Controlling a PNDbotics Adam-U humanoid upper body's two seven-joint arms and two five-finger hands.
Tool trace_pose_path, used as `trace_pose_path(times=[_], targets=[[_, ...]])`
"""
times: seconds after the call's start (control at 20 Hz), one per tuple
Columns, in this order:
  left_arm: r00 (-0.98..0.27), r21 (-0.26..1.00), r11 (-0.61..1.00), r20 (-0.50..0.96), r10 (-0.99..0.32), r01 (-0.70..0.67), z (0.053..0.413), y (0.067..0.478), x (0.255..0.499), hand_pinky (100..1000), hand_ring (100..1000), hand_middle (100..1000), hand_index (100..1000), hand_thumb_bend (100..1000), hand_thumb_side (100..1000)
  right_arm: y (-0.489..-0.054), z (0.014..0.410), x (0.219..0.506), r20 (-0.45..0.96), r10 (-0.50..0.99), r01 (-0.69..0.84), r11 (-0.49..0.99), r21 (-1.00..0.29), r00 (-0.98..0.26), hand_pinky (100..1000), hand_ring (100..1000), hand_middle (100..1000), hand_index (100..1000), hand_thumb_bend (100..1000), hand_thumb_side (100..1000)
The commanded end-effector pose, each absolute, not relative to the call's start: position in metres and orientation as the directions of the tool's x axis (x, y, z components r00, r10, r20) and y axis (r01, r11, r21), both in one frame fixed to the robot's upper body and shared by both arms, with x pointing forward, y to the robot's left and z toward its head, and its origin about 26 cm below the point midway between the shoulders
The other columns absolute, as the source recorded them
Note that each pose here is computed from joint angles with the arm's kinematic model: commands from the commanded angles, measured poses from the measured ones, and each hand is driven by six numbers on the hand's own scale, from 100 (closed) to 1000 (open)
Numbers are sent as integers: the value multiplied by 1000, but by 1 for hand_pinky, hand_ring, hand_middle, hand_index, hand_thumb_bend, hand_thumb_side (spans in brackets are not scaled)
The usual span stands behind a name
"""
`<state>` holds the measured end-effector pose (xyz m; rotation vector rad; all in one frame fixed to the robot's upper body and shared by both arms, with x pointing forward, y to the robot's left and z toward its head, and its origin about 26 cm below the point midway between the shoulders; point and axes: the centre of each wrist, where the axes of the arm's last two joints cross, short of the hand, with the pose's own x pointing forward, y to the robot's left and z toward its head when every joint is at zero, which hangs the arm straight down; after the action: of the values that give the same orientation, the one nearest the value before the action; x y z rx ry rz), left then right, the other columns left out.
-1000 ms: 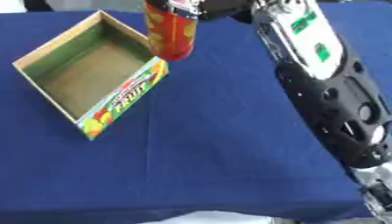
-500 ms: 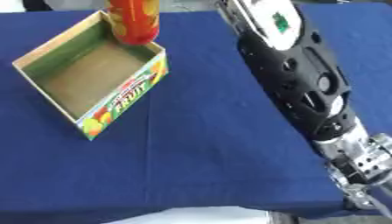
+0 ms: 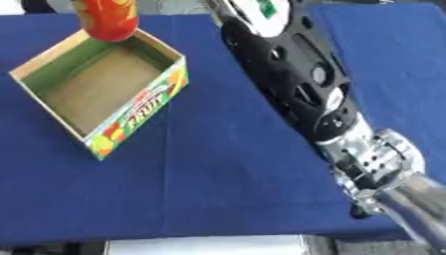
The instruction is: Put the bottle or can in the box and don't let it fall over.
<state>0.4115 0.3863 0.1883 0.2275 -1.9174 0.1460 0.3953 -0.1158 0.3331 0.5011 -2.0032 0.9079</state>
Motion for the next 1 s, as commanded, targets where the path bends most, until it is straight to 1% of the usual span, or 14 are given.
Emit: trace_pose_path(times=[0.05,0.5,0.6,0.65,0.8,0.95,1.0], targets=[[-376,23,975,920,-107,-222,206,387,412,751,931,904,898,540,1000,-102,336,400,823,-4,-618,662,-424,-568,852,907,874,306,100,100],[-387,12,976,917,-98,-220,210,385,413,752,931,905,898,542,1000,-85,304,424,838,83,-558,710,-429,-539,853,912,877,320,100,100],[-389,10,976,916,-97,-219,211,385,413,752,931,905,898,542,1000,-83,297,428,841,102,-548,716,-433,-531,853,914,880,337,100,100],[-392,9,976,915,-95,-216,212,384,414,752,931,905,898,542,1000,-82,293,430,844,108,-546,718,-431,-525,853,921,889,365,100,100],[-397,7,978,913,-91,-208,213,382,415,753,931,905,898,543,1000,-80,284,435,848,122,-539,723,-432,-516,859,932,902,376,104,100],[-398,6,978,913,-90,-208,214,381,415,753,932,906,898,542,1000,-79,277,438,848,130,-533,727,-433,-513,866,942,916,402,124,100],[-399,5,978,913,-89,-207,214,381,415,753,932,906,898,542,1000,-78,276,439,848,131,-533,726,-434,-513,868,946,925,426,138,100]])
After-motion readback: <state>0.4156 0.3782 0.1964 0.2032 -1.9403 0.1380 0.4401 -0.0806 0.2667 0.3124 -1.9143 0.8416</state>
